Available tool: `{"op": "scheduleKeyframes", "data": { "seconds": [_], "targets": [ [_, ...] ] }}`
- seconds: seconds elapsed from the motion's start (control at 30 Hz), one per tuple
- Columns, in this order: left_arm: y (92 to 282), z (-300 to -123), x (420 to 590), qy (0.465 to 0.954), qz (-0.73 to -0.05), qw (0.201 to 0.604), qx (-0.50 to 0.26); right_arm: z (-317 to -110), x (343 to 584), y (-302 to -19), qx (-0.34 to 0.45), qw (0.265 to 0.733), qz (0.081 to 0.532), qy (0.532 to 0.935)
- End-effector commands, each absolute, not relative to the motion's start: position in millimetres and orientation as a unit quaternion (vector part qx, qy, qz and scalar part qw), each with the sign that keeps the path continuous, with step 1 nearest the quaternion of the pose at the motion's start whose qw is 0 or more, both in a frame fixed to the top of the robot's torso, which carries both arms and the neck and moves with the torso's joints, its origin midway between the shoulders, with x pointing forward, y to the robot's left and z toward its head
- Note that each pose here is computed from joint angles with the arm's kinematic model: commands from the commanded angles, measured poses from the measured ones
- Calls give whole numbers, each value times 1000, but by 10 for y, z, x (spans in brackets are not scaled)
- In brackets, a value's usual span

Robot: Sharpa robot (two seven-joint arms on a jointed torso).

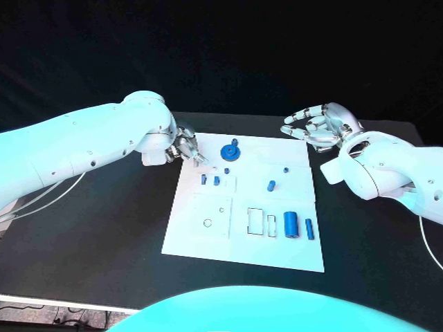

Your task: Assemble the parts on the task board

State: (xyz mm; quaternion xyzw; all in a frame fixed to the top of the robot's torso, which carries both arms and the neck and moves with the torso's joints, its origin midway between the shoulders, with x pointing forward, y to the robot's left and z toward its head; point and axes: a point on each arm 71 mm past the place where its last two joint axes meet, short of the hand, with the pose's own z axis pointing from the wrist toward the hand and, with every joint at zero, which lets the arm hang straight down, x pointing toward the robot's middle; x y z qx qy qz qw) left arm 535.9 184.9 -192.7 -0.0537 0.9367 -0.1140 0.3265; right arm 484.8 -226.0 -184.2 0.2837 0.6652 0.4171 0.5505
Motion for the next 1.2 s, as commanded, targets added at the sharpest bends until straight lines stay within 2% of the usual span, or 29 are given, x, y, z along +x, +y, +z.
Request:
{"op": "scheduleKeyframes", "data": {
  "seconds": [0.03,0.23,0.87,1.2],
  "targets": [
    [1810,-1969,5328,960,-114,252,-32,-1842,4845,-2235,275,548,423,667],
    [1789,-1974,5392,965,-104,237,-26,-1842,4846,-2226,275,547,423,668],
    [1671,-2052,5463,966,-97,238,-32,-1844,4852,-2193,273,546,425,668],
    [1669,-2075,5491,965,-91,242,-35,-1844,4851,-2190,273,546,426,668]
  ]
}}
